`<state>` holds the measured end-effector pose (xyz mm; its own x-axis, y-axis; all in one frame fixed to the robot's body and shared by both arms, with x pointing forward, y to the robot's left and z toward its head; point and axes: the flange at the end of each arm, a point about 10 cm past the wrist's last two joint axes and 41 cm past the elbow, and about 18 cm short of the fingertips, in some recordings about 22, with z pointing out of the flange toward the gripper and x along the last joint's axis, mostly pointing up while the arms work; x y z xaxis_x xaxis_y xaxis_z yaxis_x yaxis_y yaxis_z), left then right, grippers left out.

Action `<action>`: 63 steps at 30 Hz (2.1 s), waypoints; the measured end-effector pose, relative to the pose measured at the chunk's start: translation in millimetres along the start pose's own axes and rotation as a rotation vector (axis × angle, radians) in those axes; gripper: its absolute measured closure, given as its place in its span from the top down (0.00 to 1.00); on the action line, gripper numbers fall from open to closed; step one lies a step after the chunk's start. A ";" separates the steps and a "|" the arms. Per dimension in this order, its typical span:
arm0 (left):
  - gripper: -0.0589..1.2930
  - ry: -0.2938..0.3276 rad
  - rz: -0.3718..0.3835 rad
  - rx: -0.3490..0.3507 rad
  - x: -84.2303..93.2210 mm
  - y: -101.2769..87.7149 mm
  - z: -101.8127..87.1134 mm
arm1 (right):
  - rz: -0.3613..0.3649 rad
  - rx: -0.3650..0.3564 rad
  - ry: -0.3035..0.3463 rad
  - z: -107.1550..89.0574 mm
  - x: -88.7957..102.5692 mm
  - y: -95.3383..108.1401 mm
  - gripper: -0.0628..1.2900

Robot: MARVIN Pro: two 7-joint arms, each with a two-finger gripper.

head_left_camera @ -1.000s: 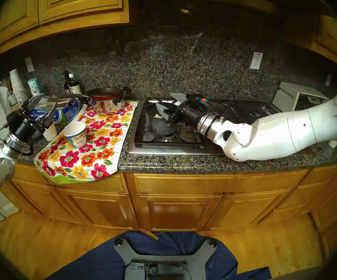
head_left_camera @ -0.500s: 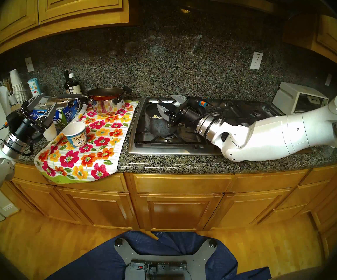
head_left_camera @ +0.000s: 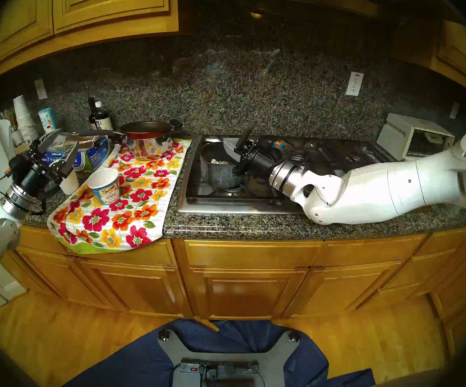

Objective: Pour oats into pot and stir with a spoon

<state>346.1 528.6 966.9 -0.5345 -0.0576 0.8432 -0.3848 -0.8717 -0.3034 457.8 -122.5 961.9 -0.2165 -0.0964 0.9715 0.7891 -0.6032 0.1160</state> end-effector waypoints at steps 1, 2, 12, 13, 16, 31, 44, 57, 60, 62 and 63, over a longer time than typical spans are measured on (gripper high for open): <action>0.95 0.000 0.000 0.000 0.0 0.0 0.0 | 0.002 0.006 0.002 -0.5 1.5 -1.7 0.16; 0.95 0.000 0.000 0.000 0.0 0.0 0.0 | 0.005 0.017 0.004 -1.5 4.6 -4.6 0.16; 0.95 -0.001 0.000 -0.001 -0.1 0.2 -0.1 | -0.020 0.064 -0.056 -2.4 19.2 -7.9 0.15; 0.95 -0.001 0.000 -0.001 -0.1 0.2 -0.1 | -0.026 0.069 -0.068 -2.4 20.9 -7.1 0.15; 0.95 -0.001 0.000 -0.001 -0.1 0.2 -0.1 | -0.045 0.080 -0.099 -2.5 24.8 -3.9 0.15; 0.95 0.000 0.000 0.000 -0.2 0.1 -0.2 | -0.141 0.068 -0.234 -0.1 31.8 38.9 0.15; 0.95 0.000 0.000 -0.001 -0.2 0.3 -0.1 | -0.188 0.114 -0.262 40.6 48.7 52.7 0.10; 0.95 0.000 0.000 -0.001 -0.2 0.3 -0.1 | -0.172 0.261 -0.278 53.1 67.8 32.6 0.07; 0.95 0.000 0.000 -0.001 -0.2 0.3 -0.1 | -0.161 0.288 -0.285 47.0 72.9 28.6 0.07; 0.95 0.000 0.000 -0.001 -0.2 0.3 -0.1 | -0.157 0.300 -0.291 42.6 76.0 27.6 0.07; 0.95 0.000 0.000 -0.001 -0.2 0.3 -0.1 | -0.156 0.304 -0.293 40.8 77.1 27.8 0.07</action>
<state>346.0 528.4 966.5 -0.5344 -0.0578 0.8433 -0.3852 -0.8714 -0.3038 486.4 -114.4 1048.4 -0.2090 0.2324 0.9499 0.9024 -0.3286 0.2789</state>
